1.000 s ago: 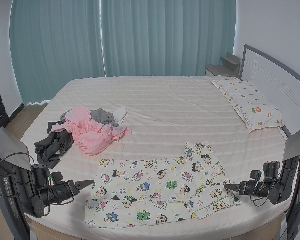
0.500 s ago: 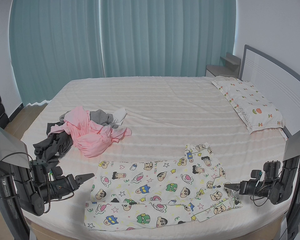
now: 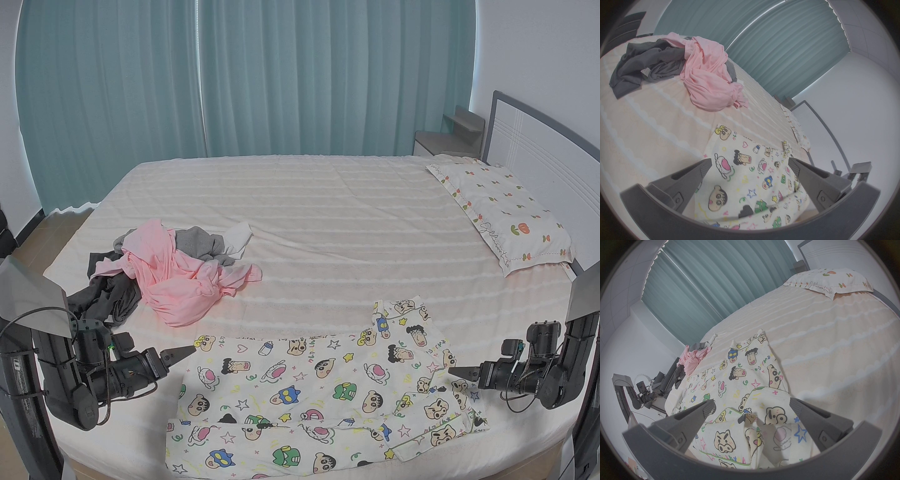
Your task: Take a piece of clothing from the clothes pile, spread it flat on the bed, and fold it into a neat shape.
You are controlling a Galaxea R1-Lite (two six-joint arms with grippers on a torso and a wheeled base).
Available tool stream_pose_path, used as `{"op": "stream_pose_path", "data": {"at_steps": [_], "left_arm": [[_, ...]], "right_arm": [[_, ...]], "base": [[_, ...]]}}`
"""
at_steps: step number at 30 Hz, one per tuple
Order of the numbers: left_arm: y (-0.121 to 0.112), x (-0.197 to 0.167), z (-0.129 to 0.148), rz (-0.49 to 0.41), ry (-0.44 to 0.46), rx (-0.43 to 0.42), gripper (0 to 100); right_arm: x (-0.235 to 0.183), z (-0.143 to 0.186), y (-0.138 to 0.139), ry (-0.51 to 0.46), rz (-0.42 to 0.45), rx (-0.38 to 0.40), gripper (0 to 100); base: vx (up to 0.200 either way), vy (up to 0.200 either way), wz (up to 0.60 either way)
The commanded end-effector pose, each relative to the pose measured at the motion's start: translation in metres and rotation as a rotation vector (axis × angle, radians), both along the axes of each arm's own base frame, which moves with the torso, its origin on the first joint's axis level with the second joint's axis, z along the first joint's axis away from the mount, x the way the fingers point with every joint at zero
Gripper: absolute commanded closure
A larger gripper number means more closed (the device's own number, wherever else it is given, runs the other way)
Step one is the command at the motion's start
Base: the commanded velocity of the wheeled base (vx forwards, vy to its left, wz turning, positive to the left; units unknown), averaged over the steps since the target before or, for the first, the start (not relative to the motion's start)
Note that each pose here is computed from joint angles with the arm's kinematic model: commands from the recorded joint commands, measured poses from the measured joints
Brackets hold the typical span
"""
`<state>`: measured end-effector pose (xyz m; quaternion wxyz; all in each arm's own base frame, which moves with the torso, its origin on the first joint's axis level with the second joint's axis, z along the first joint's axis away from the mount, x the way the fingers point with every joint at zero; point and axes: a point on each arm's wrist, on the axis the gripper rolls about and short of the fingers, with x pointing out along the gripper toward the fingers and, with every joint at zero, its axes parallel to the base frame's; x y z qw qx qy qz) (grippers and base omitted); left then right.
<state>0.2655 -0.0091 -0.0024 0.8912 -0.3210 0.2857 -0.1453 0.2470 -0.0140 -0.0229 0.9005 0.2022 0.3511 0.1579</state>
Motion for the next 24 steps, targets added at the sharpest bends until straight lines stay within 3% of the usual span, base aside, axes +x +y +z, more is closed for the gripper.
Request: {"op": "stream_pose_path", "data": {"at_steps": [1,14,24], "left_arm": [[-0.020,0.033,-0.017,0.058,-0.051,0.056,0],[-0.027,0.119,-0.042,0.048,0.074,0.088,0],[-0.028,0.129,-0.056,-0.023,0.134,0.199,0]], "right_arm": [[-0.001,0.000,0.001,0.003,0.006,0.001,0],[-0.005,-0.001,0.009,0.022,0.033,0.003,0],[-0.006,-0.001,0.011,0.023,0.043,0.002,0]], "base": [[0.000,0.000,0.00],[0.000,0.000,0.00],[0.000,0.000,0.00]]}}
